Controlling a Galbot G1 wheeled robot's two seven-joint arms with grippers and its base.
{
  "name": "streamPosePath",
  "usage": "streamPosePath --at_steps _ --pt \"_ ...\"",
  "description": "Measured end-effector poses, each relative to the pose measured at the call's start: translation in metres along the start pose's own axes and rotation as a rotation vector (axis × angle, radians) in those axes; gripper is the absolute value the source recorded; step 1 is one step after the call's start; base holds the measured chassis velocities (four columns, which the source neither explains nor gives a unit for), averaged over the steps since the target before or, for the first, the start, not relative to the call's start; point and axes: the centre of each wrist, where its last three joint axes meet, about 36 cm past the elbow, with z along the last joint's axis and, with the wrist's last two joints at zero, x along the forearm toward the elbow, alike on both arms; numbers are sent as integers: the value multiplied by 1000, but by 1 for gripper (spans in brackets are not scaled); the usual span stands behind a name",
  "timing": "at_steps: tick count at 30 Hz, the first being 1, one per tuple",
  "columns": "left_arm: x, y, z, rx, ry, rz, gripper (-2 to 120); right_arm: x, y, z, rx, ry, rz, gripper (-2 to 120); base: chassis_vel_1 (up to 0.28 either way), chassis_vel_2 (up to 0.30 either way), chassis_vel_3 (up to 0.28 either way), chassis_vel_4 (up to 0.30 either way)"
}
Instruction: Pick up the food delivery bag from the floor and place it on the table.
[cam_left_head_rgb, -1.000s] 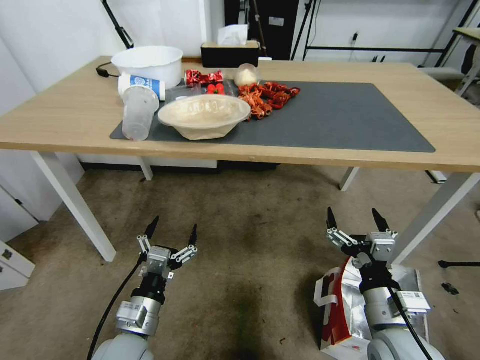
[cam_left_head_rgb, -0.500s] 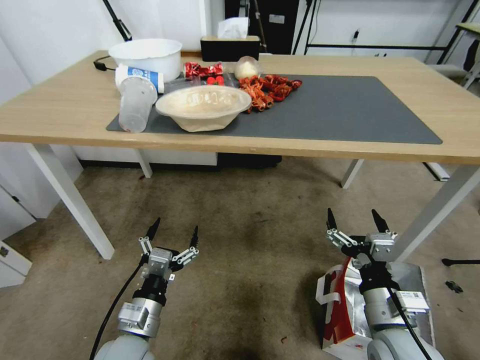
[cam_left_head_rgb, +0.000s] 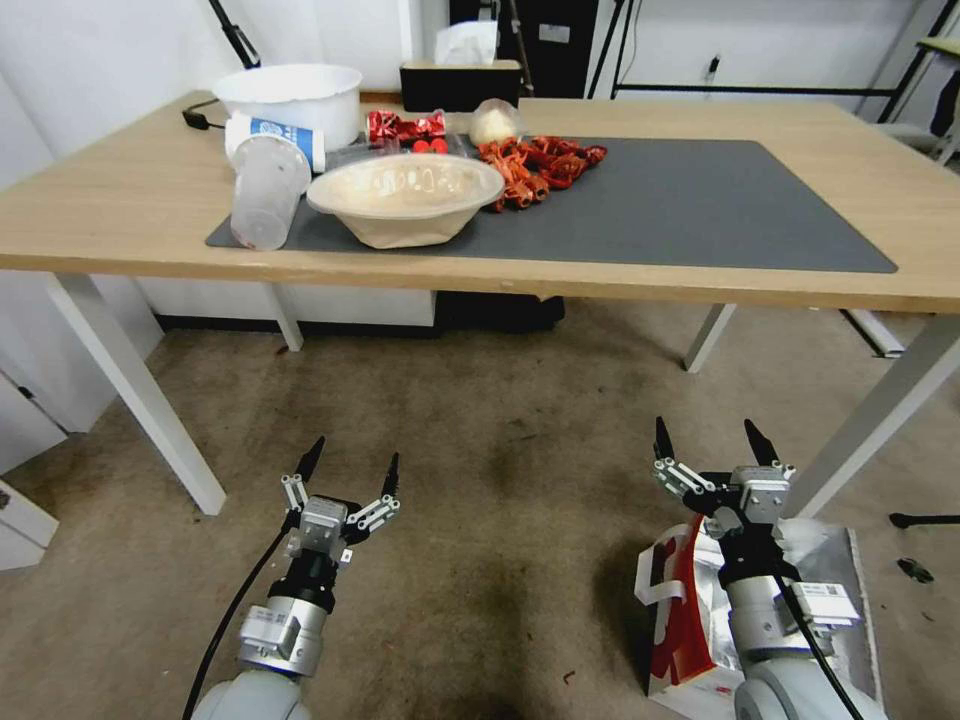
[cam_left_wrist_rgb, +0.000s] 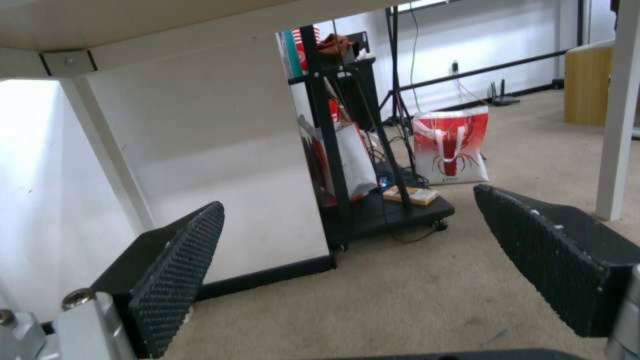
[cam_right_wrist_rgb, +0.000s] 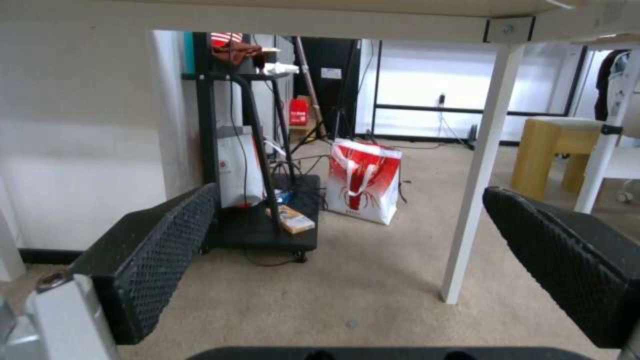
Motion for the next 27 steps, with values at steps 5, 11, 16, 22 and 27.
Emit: streamPosePath --at_steps 5,11,16,22,27 --pt "0 0 0 -1 0 3 95 -1 0 0 0 0 1 100 0 0 0 0" --pt "0 -1 2 -4 -1 6 95 -1 0 1 -1 2 2 100 0 0 0 0" --pt "1 -2 3 -4 -1 6 95 -1 0 3 -2 5 3 100 0 0 0 0" --pt "1 -2 3 -4 -2 6 95 -1 0 3 -1 4 3 100 0 0 0 0" --pt "1 -3 4 -4 -1 8 95 -1 0 3 -2 3 3 100 0 0 0 0"
